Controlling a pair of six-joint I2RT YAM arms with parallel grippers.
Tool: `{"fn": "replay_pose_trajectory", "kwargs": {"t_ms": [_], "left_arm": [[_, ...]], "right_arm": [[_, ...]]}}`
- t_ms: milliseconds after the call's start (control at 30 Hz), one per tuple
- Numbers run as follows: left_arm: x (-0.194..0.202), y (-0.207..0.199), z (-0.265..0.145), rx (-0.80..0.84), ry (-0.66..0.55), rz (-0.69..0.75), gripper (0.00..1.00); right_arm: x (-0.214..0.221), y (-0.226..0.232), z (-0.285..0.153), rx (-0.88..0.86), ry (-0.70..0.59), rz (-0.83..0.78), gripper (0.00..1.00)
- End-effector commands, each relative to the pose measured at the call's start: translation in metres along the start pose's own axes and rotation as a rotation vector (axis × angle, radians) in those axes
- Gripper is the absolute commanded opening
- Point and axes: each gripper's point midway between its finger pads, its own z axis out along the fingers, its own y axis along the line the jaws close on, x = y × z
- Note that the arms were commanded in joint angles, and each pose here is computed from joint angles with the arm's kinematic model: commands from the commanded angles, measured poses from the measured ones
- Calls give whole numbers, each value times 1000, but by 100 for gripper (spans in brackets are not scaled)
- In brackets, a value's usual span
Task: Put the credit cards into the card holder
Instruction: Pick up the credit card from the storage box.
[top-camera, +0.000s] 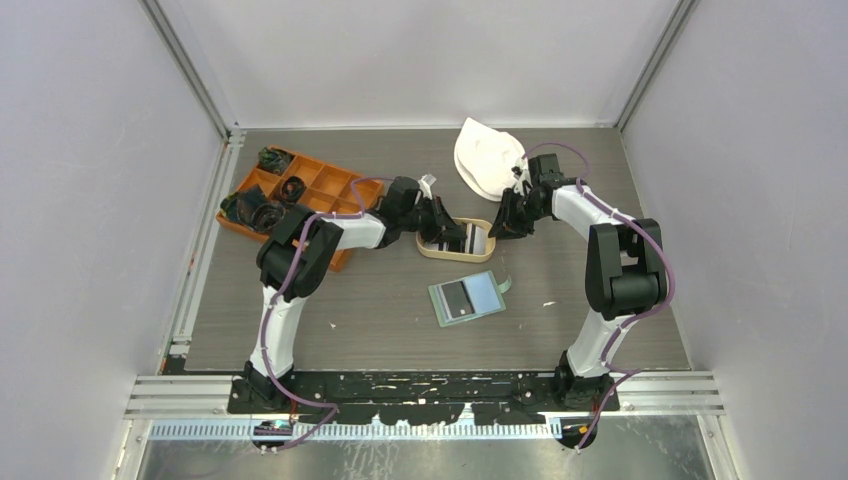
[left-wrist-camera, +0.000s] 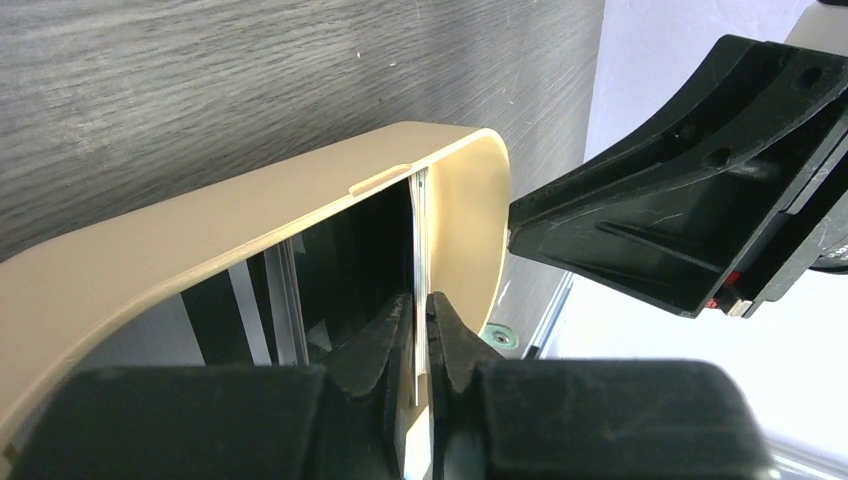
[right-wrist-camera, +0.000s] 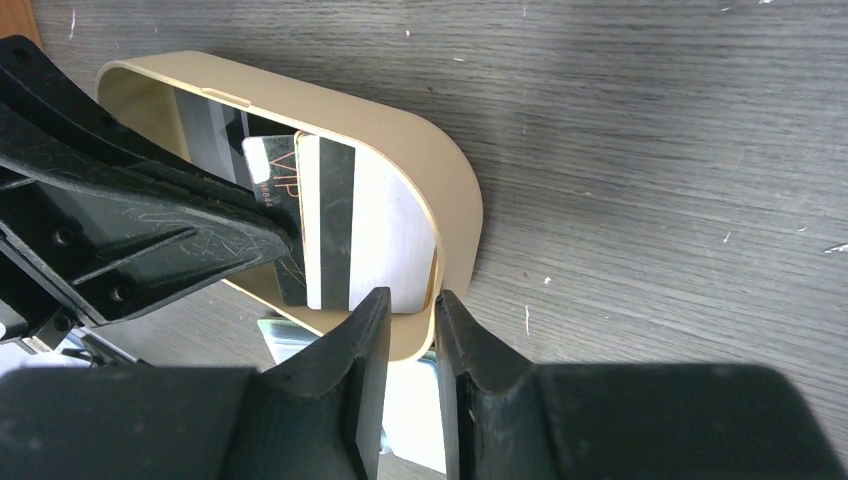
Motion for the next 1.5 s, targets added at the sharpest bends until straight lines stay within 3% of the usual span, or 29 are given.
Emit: {"fn": "replay_pose_trajectory", "kwargs": {"t_ms": [0, 133, 600, 767, 967, 1100, 1167, 1233, 1300, 1467], "left_arm": [[-13, -32, -12, 66, -33, 67, 7], [-14, -30, -14, 49, -40, 73, 0], [-27, -42, -52, -34, -175, 254, 0], [-29, -45, -64, -39, -219, 313, 0], [-29, -58, -87, -5, -293, 414, 0], [-16, -72, -109, 87, -334, 490, 0], [-6, -83, -124, 155, -364, 521, 0], [5, -91, -138, 222, -384, 536, 0], [18, -100, -152, 290, -392, 538, 0], [50, -109, -185, 456, -426, 547, 0]], "right_arm": [[-17, 14, -9, -44, -44, -36, 29], [-17, 15, -9, -46, -44, -36, 29], [-27, 28, -29, -77, -107, -136, 33], [-37, 41, -52, -106, -196, -259, 34], [-37, 71, -93, -200, -339, -521, 38], [-18, 102, -126, -339, -453, -751, 50], [8, 115, -131, -473, -473, -860, 74], [34, 130, -136, -640, -475, -939, 87], [56, 140, -139, -773, -430, -960, 89], [74, 137, -124, -797, -293, -889, 89]]}}
